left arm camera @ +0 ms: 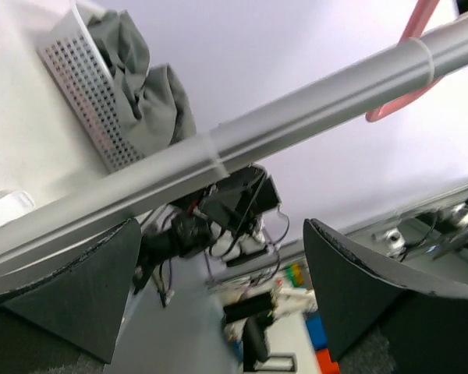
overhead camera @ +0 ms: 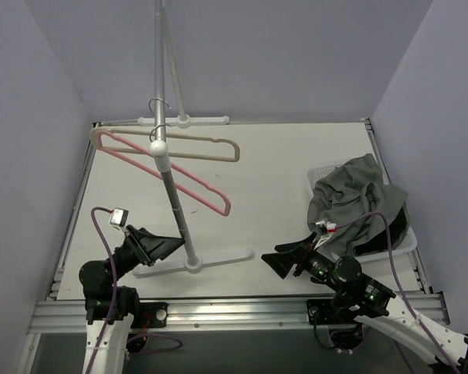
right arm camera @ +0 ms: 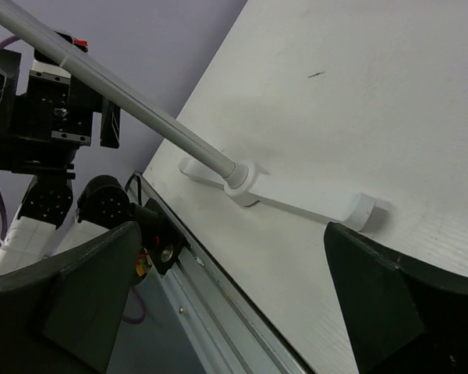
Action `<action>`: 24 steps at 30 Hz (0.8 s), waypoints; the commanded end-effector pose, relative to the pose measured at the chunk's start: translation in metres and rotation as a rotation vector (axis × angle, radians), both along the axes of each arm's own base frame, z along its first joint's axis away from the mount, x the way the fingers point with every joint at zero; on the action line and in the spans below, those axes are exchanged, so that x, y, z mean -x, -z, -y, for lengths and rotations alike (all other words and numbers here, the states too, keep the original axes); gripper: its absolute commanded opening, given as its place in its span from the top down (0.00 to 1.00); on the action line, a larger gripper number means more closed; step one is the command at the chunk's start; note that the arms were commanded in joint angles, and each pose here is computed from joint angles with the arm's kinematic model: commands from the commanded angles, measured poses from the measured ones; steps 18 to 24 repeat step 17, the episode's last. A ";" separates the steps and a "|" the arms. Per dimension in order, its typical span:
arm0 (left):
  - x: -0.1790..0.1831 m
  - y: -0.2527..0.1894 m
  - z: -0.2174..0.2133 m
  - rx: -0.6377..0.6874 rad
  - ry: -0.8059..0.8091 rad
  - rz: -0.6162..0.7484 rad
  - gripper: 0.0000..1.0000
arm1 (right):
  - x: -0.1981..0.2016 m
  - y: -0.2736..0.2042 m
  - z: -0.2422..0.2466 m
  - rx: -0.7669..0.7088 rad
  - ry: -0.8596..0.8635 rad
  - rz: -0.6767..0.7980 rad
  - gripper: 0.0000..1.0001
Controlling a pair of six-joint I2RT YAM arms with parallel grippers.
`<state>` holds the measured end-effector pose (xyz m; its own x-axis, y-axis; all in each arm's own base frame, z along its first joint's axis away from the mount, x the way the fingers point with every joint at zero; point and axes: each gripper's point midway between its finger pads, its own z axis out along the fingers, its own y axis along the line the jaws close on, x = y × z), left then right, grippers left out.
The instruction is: Remove the skirt from the hanger
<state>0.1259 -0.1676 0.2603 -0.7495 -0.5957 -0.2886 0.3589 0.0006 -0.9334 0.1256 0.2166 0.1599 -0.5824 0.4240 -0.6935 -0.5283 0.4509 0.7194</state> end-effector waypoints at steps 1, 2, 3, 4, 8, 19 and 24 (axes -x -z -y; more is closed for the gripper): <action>0.024 -0.059 -0.020 0.266 -0.067 0.327 0.06 | -0.013 -0.007 0.002 -0.035 0.064 0.042 0.00; 0.020 -0.054 -0.019 0.240 -0.074 0.313 0.06 | -0.015 -0.005 0.003 -0.034 0.073 0.041 0.00; 0.014 -0.050 -0.018 0.212 -0.092 0.304 0.06 | -0.018 0.000 0.005 -0.030 0.099 0.031 0.00; 0.014 -0.050 -0.017 0.203 -0.090 0.304 0.06 | -0.019 0.000 0.005 -0.035 0.099 0.032 0.00; 0.012 -0.044 -0.016 0.191 -0.082 0.291 0.06 | -0.024 0.006 0.007 -0.028 0.133 0.025 0.00; 0.011 -0.037 -0.015 0.185 -0.074 0.276 0.06 | -0.029 0.032 0.003 -0.004 0.153 -0.032 0.00; 0.011 -0.037 -0.015 0.185 -0.074 0.276 0.06 | -0.029 0.032 0.003 -0.004 0.153 -0.032 0.00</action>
